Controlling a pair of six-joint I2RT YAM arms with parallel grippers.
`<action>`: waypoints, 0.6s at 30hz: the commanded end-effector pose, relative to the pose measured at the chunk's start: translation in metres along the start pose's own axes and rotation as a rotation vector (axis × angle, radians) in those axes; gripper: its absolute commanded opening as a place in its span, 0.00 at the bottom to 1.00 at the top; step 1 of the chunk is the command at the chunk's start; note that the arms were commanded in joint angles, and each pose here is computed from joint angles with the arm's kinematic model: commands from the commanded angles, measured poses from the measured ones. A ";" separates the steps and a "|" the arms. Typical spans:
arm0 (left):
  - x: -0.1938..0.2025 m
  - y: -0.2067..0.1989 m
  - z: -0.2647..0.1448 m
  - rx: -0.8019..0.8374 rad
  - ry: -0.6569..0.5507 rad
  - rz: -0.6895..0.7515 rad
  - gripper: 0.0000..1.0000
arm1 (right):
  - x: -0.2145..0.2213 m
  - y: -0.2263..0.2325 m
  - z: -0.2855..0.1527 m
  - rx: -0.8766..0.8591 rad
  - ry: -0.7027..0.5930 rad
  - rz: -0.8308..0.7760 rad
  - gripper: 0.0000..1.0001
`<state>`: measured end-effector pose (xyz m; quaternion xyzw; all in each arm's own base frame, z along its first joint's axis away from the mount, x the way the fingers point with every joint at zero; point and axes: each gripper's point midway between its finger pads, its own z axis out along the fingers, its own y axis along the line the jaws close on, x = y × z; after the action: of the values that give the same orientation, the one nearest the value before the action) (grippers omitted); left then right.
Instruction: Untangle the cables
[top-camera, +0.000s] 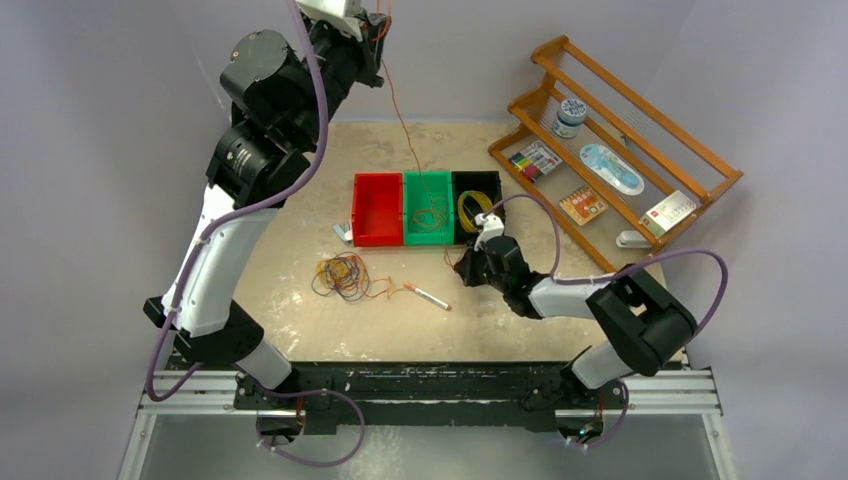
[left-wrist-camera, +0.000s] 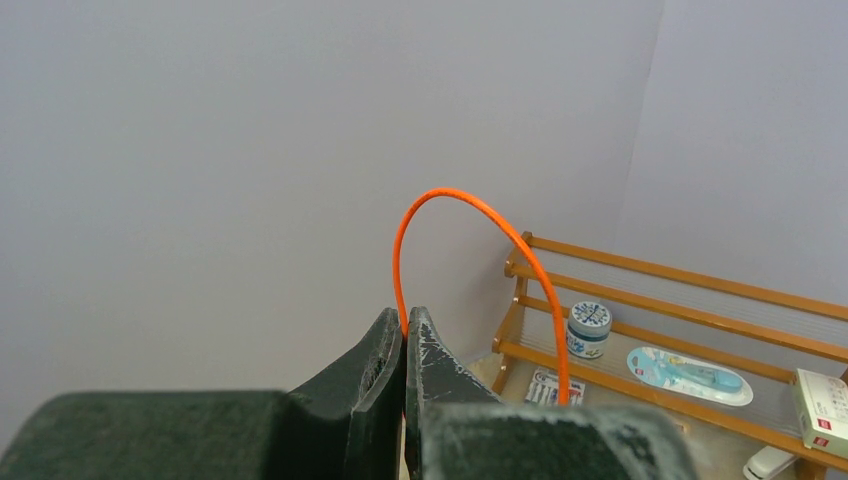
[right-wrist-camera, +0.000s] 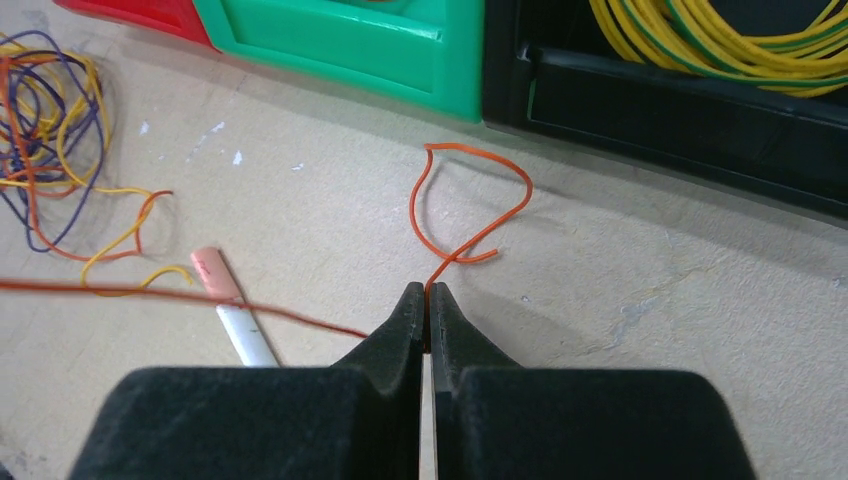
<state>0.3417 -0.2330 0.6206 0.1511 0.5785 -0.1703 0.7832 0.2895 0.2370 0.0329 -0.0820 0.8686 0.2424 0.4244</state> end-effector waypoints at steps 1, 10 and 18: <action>-0.027 0.002 -0.010 0.006 -0.087 -0.016 0.00 | -0.040 0.017 -0.012 -0.045 -0.106 -0.022 0.00; -0.015 -0.011 -0.013 0.074 -0.084 -0.046 0.00 | -0.111 0.039 -0.047 -0.072 -0.268 -0.074 0.16; -0.009 -0.016 -0.009 0.094 -0.073 -0.046 0.00 | -0.135 0.039 -0.065 -0.045 -0.337 -0.071 0.32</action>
<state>0.3401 -0.2494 0.6002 0.1776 0.5785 -0.1972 0.7713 0.3063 0.2365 0.1585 -0.0917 0.7916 0.2681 0.5414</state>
